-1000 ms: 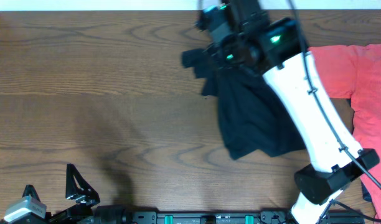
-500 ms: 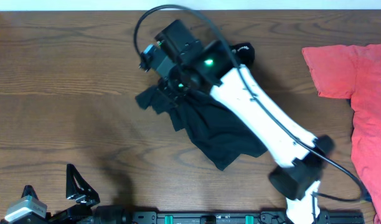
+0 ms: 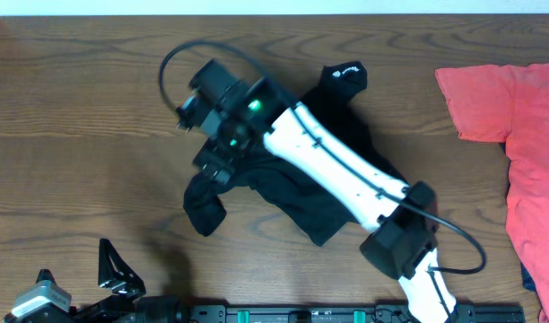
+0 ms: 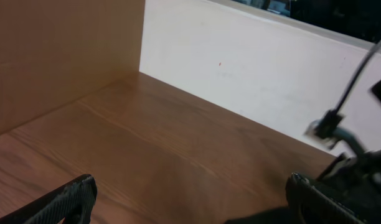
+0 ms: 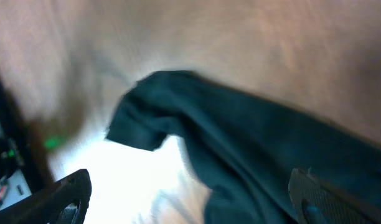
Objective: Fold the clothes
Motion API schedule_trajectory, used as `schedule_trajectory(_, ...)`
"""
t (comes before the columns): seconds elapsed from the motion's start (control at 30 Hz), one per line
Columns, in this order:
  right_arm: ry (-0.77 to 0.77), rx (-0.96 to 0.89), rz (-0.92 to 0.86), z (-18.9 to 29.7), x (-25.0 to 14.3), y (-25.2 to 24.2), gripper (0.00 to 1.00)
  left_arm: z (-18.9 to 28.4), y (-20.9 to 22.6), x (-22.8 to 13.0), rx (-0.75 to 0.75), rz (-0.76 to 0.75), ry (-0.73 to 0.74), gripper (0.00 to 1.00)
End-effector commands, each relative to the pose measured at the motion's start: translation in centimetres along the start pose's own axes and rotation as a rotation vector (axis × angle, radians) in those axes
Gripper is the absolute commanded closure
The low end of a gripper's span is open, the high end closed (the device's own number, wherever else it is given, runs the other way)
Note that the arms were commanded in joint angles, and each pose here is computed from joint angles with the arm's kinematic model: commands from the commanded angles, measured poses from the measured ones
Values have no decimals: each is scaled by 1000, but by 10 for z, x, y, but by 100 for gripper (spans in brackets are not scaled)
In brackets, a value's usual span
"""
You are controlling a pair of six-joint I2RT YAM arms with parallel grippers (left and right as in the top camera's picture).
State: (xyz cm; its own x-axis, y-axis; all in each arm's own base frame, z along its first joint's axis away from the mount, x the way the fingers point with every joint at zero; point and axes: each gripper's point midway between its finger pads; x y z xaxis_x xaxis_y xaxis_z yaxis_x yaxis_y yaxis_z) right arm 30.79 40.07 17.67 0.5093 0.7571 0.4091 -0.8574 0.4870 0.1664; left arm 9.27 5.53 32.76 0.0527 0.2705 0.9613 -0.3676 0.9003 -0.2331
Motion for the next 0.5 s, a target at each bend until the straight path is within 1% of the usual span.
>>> schedule_trajectory(0.0, -134, -97, -99, 76, 11, -43, 13, -1, 0, 1, 6, -23, 7, 0)
schedule_trajectory(0.03, -136, -109, -134, 87, 5, -54, 25, -4, -1, -3, 3, -30, 20, 10)
schedule_trajectory(0.07, -125, -105, -177, 96, -4, -63, 31, -7, -3, -10, -8, -36, 46, 16)
schedule_trajectory(0.13, -80, -93, -232, 103, -23, -75, 28, -17, -13, -28, -54, -50, 123, 16)
schedule_trajectory(0.17, -47, -90, -260, 105, -35, -81, 24, -22, -19, -37, -83, -55, 164, 15)
schedule_trajectory(0.2, -5, -87, -280, 105, -48, -87, 22, -28, -26, -47, -115, -58, 210, 11)
schedule_trajectory(0.27, 53, -79, -309, 100, -66, -94, 23, -38, -33, -61, -134, -48, 281, 11)
schedule_trajectory(0.33, 106, -69, -335, 91, -83, -100, 28, -48, -33, -69, -110, -27, 337, 11)
schedule_trajectory(0.4, 138, -48, -357, 78, -94, -103, 31, -58, -35, -72, -91, 8, 376, 12)
schedule_trajectory(0.47, 164, -22, -374, 60, -104, -103, 30, -69, -38, -75, -66, 62, 416, 14)
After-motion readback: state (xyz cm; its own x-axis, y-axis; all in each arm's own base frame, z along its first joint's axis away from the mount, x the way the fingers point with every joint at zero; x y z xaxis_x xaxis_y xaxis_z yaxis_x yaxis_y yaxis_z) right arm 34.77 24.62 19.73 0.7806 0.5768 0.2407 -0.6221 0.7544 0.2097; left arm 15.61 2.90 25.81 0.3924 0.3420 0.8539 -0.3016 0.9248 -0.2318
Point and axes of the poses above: each gripper's point midway between its finger pads, its own z axis back along the fingers, its own y axis along the line the jaws close on, x = y × z, and after that the axes turned 1 degree about -z, right-handed
